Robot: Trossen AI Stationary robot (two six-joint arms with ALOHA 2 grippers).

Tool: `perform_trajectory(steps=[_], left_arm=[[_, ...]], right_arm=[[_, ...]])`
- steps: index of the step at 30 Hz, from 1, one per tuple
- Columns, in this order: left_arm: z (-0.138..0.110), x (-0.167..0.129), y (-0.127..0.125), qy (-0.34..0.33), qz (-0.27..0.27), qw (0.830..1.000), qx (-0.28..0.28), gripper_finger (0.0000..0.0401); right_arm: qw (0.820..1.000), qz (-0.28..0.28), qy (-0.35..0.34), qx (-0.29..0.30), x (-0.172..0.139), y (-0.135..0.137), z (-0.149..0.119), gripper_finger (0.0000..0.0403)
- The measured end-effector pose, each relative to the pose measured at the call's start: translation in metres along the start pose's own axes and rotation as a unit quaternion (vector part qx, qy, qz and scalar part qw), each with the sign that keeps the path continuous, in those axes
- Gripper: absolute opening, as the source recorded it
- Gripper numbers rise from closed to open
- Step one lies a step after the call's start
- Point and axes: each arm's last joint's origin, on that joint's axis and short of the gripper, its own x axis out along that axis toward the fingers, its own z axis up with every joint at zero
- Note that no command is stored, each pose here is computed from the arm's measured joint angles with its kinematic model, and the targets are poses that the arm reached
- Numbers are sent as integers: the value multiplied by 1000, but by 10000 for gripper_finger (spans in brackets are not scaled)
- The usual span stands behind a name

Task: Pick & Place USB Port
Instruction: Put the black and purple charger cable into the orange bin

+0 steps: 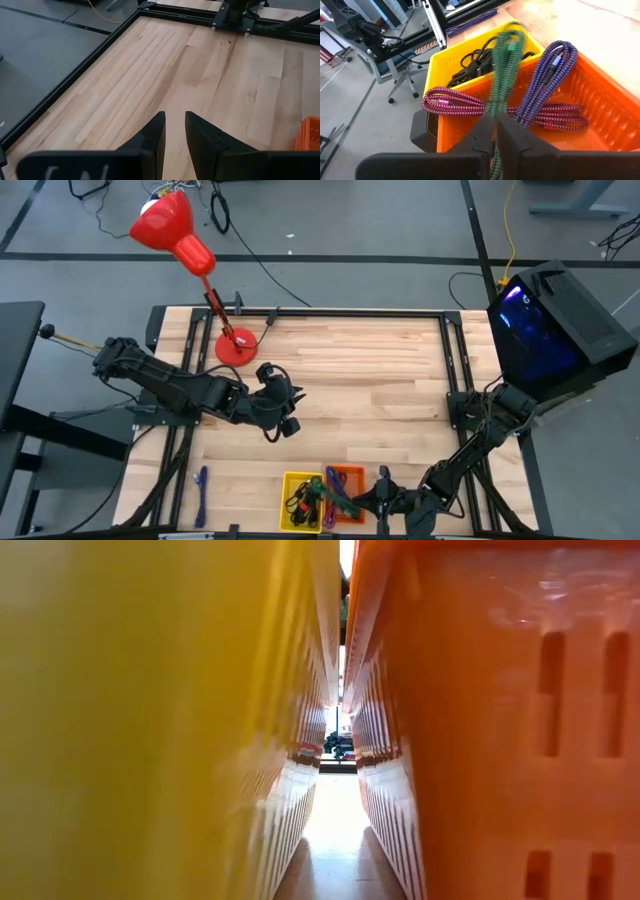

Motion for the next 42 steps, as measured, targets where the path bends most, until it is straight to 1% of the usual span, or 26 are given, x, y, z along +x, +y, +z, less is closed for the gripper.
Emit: perform_trajectory(steps=[7, 11, 13, 15, 16, 17, 19, 20, 22, 25, 28, 30, 33, 35, 38, 42], left_arm=[[0, 0, 0, 0, 0, 1000, 0, 78], [0, 0, 0, 4, -5, 1000, 2, 78], [-3, 0, 0, 24, -23, 999, 23, 78], [-11, -1, 0, 73, -52, 995, 45, 78], [-16, -2, 2, 105, -64, 991, 44, 78], [-21, -3, 3, 142, -72, 987, 32, 78], [-33, -8, 7, 225, -73, 972, -9, 78], [-40, -13, 8, 260, -63, 963, -25, 78], [-51, -25, 6, 300, -34, 952, -47, 78], [-66, -48, -4, 323, -11, 943, -79, 78], [-79, -73, -20, 312, -17, 943, -116, 78], [-89, -90, -30, 305, -15, 940, -153, 78], [-109, -111, -46, 298, -4, 929, -221, 77], [-123, -123, -56, 306, 3, 919, -250, 74], [-151, -133, -74, 342, 30, 895, -284, 63], [-180, -141, -90, 409, 79, 855, -310, 44]], right_arm=[[1000, -1, 0, -3, 1, -1, 1, 29], [999, -8, -3, -53, 4, -3, 3, 29], [996, -10, -4, -91, 5, -4, 7, 29], [993, -10, -1, -118, 3, -4, 10, 29], [992, -11, 1, -123, 2, -4, 12, 29], [992, -13, 5, -127, -1, -4, 14, 29], [989, -23, 20, -142, -8, -6, 20, 29], [988, -32, 27, -149, -13, -8, 25, 29], [986, -56, 30, -154, -25, -12, 37, 29], [984, -93, 24, -152, -42, -20, 55, 27], [978, -115, 10, -174, -60, -25, 75, 24], [974, -125, -6, -188, -72, -28, 89, 21], [972, -127, -32, -194, -84, -29, 106, 16], [971, -122, -36, -204, -90, -30, 113, 14], [968, -119, -34, -219, -91, -30, 115, 11], [967, -111, -17, -231, -89, -32, 109, 8]])
